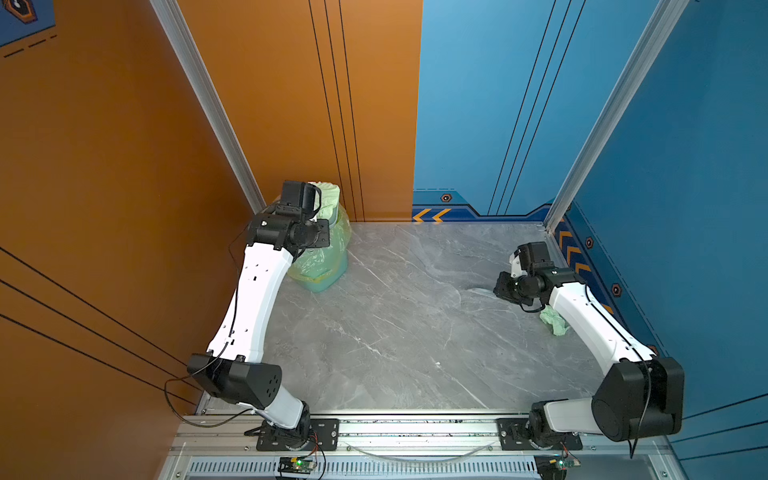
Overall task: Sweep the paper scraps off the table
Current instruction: 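Carry the dustpan with the green scrap to the bin with the left gripper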
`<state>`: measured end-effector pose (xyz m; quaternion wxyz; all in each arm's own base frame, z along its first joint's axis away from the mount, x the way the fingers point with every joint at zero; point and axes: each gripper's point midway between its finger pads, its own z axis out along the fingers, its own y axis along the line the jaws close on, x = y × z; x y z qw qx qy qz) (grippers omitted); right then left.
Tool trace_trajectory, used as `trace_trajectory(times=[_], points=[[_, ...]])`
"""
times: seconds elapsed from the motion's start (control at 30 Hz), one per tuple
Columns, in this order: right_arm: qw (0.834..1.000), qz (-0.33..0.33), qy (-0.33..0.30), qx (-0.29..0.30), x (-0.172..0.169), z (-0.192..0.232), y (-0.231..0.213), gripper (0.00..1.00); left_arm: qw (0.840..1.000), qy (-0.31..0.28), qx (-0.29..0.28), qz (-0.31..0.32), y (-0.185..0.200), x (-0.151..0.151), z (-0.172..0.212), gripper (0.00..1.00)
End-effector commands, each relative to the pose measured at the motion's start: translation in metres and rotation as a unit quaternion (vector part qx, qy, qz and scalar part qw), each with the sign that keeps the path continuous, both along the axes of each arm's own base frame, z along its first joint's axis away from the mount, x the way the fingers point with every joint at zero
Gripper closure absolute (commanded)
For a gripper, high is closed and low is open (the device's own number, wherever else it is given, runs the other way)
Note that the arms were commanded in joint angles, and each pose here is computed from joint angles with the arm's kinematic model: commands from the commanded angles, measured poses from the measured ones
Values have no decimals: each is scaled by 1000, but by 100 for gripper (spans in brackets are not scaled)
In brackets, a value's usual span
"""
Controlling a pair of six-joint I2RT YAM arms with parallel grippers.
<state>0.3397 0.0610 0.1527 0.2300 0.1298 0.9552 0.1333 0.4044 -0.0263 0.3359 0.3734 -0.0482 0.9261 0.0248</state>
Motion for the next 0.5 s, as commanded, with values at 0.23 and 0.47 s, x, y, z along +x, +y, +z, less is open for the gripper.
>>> trace_trajectory(times=[0.23,0.47], points=[[1000,14,-1,5,0,8,10,100,996,63,59,6,35,12,-17,100],[1000,14,-1,4,2,8,13,100,979,104,174,20,63,6,-13,100]])
